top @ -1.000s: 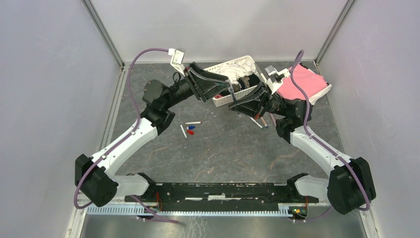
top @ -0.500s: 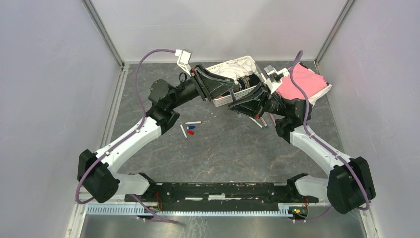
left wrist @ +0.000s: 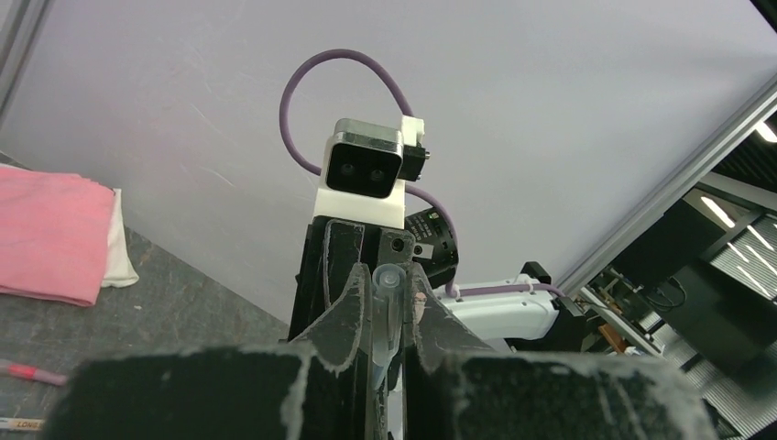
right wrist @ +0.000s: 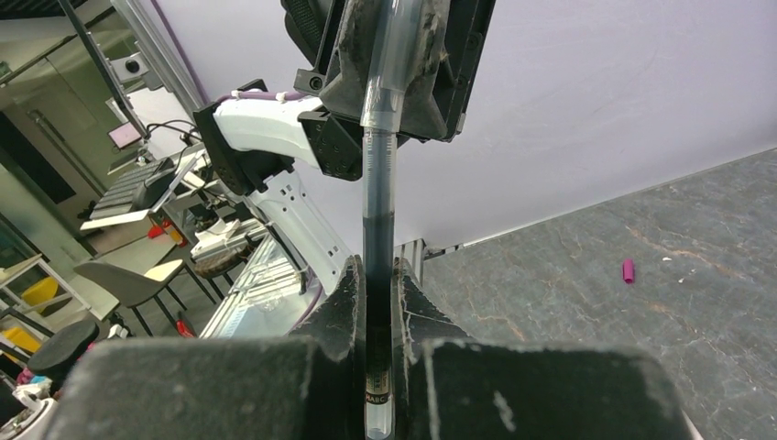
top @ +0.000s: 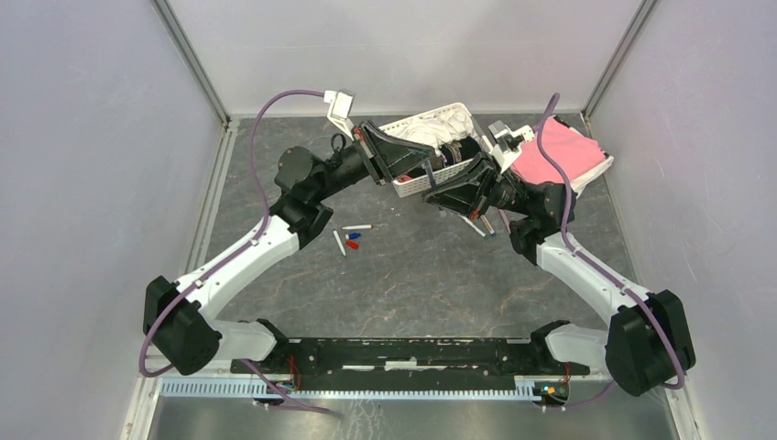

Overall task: Insert the pens into the pen caps
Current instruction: Press the pen cap onto the pen.

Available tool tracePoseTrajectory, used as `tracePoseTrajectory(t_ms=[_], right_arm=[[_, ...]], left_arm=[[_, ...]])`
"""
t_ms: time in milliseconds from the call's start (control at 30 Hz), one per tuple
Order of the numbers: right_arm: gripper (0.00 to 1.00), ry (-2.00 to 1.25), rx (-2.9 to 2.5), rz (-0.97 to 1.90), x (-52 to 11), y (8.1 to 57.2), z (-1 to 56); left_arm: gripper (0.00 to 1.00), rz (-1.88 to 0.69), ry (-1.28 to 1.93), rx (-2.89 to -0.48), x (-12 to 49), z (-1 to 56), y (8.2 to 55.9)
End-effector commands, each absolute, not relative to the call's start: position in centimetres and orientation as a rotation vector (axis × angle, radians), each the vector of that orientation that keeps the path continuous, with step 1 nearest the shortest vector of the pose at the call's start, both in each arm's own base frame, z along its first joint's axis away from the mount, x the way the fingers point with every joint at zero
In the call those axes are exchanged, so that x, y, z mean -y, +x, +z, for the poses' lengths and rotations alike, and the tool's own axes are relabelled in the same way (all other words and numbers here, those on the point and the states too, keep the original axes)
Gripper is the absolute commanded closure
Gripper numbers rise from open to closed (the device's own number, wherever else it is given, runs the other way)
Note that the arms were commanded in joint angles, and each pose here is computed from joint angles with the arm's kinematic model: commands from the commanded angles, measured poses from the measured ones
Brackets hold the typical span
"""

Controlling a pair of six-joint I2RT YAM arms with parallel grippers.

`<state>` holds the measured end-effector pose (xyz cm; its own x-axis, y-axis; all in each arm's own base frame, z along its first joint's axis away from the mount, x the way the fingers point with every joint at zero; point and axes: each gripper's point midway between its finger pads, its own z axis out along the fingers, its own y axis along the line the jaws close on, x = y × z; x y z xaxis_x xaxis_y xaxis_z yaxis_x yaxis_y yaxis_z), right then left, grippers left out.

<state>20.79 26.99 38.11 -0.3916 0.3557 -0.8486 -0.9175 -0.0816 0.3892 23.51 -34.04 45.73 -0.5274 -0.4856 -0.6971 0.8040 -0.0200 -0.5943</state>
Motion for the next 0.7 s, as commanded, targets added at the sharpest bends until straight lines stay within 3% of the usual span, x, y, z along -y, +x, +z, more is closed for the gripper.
tracePoseTrajectory(t_ms=[0,467,667], right_arm=[[1.00,-0.741,-1.077,1.603,-26.7,20.5,41.2],[1.00,-0.798,-1.022,1.520,-27.1,22.3,45.2],[1.00,-0.795,-1.038,1.389,-27.4,24.1,45.6]], left_arm=[[0.98,-1.711,0.435,-1.297,34.6,46.8,22.2],[0.98,-1.436,0.978,-1.633,37.0,34.5,16.9],[0.98,-1.486,0.935,-1.668,37.1,33.5,16.6]])
